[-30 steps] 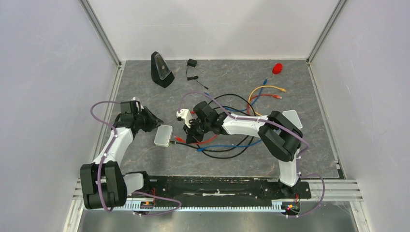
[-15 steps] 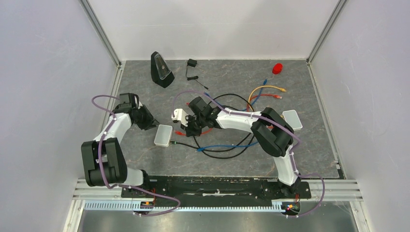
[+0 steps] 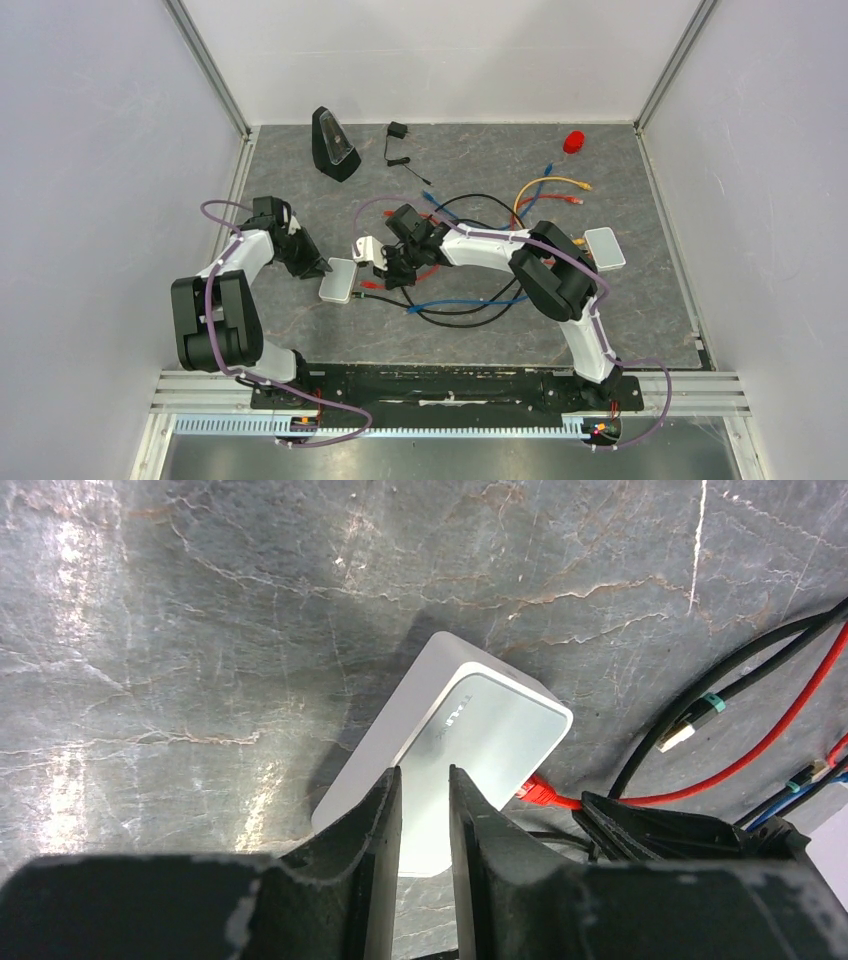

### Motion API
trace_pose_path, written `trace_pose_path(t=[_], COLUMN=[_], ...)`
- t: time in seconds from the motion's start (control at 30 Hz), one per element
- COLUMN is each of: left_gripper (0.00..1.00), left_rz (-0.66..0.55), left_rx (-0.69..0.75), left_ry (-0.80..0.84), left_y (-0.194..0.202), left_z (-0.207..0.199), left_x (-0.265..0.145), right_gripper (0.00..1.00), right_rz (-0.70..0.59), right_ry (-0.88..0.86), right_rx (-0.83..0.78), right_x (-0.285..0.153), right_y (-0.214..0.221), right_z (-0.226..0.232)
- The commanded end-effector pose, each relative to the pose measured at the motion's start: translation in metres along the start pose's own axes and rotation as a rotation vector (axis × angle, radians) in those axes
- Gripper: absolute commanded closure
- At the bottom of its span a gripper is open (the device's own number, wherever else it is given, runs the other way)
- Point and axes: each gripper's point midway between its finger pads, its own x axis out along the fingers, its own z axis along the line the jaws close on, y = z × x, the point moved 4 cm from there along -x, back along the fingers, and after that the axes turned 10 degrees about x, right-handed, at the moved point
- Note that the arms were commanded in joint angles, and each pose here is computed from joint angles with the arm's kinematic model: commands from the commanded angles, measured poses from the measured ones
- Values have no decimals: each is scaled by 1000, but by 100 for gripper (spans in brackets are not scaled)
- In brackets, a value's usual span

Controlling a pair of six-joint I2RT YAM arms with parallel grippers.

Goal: Insert the plug into the switch port
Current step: Pick up the connector from the center of the board, then insert the connector into the switch port.

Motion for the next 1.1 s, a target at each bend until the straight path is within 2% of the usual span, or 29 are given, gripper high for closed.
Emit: trace_pose_path(t=[0.0,0.37,1.07], left_gripper=[70,69,68], left_rz=[-27,3,38], left_rx=[67,83,87], left_ry=[4,22,68], left_y=[-9,-6,-4], left_z=[-2,-2,-5], left_x=[-9,-5,3], right_gripper=[100,100,100], right_rz=[-46,-124,-165], right_ry=[-19,45,65], right_rx=[-92,-158,-134], right_x=[6,-1,-2], right_y=[-19,-24,-31], right_z=[0,3,-3])
